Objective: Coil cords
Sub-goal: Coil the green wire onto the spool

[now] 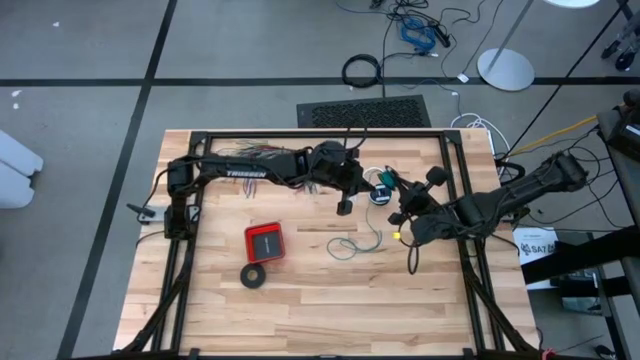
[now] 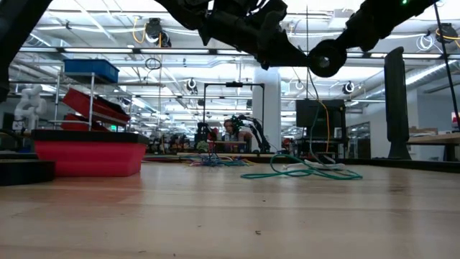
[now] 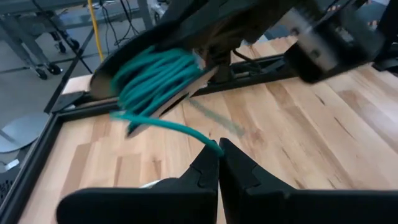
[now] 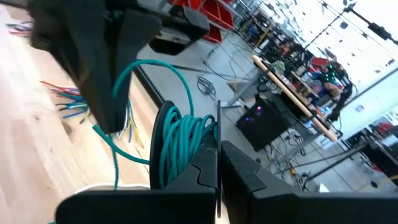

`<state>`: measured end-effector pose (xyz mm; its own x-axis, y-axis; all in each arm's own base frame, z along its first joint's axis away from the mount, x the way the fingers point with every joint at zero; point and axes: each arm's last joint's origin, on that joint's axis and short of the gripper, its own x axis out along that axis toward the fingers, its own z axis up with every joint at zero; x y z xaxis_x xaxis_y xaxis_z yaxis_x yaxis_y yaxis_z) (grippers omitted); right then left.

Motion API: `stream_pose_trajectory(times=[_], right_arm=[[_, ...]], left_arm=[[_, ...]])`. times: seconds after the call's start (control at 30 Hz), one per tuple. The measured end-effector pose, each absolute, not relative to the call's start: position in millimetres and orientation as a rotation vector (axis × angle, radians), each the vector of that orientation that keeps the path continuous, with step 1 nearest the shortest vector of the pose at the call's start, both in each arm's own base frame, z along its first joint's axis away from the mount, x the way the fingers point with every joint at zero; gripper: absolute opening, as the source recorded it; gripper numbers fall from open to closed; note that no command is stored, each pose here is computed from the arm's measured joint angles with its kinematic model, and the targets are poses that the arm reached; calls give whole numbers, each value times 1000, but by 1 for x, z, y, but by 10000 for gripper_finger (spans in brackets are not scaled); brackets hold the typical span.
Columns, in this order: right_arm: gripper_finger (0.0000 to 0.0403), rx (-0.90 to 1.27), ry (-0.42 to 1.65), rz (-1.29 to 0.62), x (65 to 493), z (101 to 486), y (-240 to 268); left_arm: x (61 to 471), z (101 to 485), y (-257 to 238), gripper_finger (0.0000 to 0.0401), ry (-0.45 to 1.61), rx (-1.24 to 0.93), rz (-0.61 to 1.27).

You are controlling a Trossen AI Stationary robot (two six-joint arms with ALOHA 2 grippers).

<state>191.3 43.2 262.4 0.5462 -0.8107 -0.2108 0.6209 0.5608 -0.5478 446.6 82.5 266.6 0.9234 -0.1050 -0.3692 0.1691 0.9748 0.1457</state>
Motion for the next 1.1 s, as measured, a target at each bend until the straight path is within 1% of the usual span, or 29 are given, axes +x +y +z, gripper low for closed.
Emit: stream_pose_trajectory(times=[0.37, 0.57, 0.9, 1.1], right_arm=[[0, -430, 521, -963, 213, 245, 32], [0, -414, 520, -968, 223, 241, 29], [0, -372, 458, -972, 246, 234, 33], [0, -340, 396, -1046, 248, 236, 33]], left_arm=[[449, 269, 71, 1, 342, 174, -160], [449, 269, 72, 1, 344, 155, -147], [449, 268, 73, 1, 363, 133, -109], [449, 265, 67, 1, 397, 120, -84]])
